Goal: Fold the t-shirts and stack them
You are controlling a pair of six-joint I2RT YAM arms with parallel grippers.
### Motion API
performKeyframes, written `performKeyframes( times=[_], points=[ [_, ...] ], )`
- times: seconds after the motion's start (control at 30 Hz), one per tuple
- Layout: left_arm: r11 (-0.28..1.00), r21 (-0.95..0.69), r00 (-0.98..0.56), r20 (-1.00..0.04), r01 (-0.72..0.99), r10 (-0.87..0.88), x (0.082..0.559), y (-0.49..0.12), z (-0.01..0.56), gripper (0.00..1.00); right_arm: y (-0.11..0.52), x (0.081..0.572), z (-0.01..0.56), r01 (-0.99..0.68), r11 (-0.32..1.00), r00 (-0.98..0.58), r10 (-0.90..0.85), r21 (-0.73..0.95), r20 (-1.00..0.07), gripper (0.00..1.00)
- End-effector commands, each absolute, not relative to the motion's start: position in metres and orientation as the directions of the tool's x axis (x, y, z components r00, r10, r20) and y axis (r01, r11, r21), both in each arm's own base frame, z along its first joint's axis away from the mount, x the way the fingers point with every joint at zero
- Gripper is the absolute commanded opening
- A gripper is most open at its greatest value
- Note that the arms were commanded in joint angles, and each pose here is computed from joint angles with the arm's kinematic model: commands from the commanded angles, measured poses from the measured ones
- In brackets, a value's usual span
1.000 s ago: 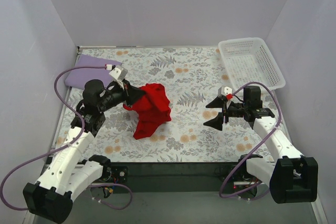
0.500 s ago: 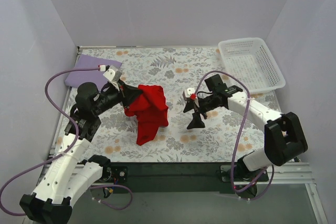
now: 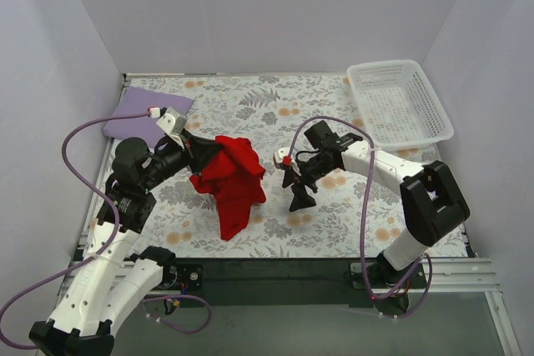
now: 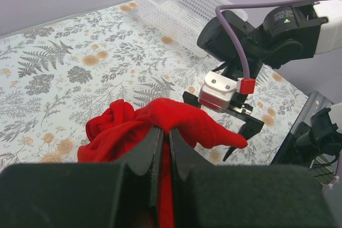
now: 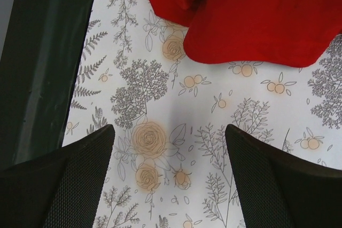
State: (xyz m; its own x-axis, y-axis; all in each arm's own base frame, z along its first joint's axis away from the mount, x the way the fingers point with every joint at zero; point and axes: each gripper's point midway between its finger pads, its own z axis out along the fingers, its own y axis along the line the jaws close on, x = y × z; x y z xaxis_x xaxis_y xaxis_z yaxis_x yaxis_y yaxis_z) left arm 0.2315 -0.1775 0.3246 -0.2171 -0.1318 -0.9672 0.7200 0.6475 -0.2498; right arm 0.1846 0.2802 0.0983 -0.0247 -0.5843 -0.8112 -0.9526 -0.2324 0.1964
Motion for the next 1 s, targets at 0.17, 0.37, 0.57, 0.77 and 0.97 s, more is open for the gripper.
performKeyframes(
  times=[0.17,0.37,0.57,0.77,0.97],
  points=[
    [0.674,-0.219,-0.121,-0.974,0.706,-0.19,0.222,-0.168,0.36,0.0,0.305,0.201,0.104,-0.949,-0.226,-0.045,-0.591,0.219,-0.805,0.9],
    [0.682,-0.218,-0.107,-0.974,0.698,-0.202,0.222,-0.165,0.367,0.0,0.323,0.211,0.102,-0.946,-0.204,-0.082,-0.601,0.252,-0.795,0.88],
    [0.671,-0.233,-0.116,-0.97,0.704,-0.214,0.221,-0.167,0.37,0.0,0.349,0.211,0.098,-0.911,-0.188,-0.189,-0.6,0.366,-0.777,0.84],
    [0.662,-0.24,-0.112,-0.967,0.71,-0.23,0.217,-0.167,0.376,0.0,0.368,0.185,0.116,-0.829,-0.287,-0.273,-0.543,0.481,-0.794,0.75],
    [0.657,-0.239,-0.107,-0.966,0.715,-0.235,0.215,-0.168,0.379,0.0,0.377,0.189,0.121,-0.81,-0.273,-0.314,-0.545,0.519,-0.777,0.13]
  ],
)
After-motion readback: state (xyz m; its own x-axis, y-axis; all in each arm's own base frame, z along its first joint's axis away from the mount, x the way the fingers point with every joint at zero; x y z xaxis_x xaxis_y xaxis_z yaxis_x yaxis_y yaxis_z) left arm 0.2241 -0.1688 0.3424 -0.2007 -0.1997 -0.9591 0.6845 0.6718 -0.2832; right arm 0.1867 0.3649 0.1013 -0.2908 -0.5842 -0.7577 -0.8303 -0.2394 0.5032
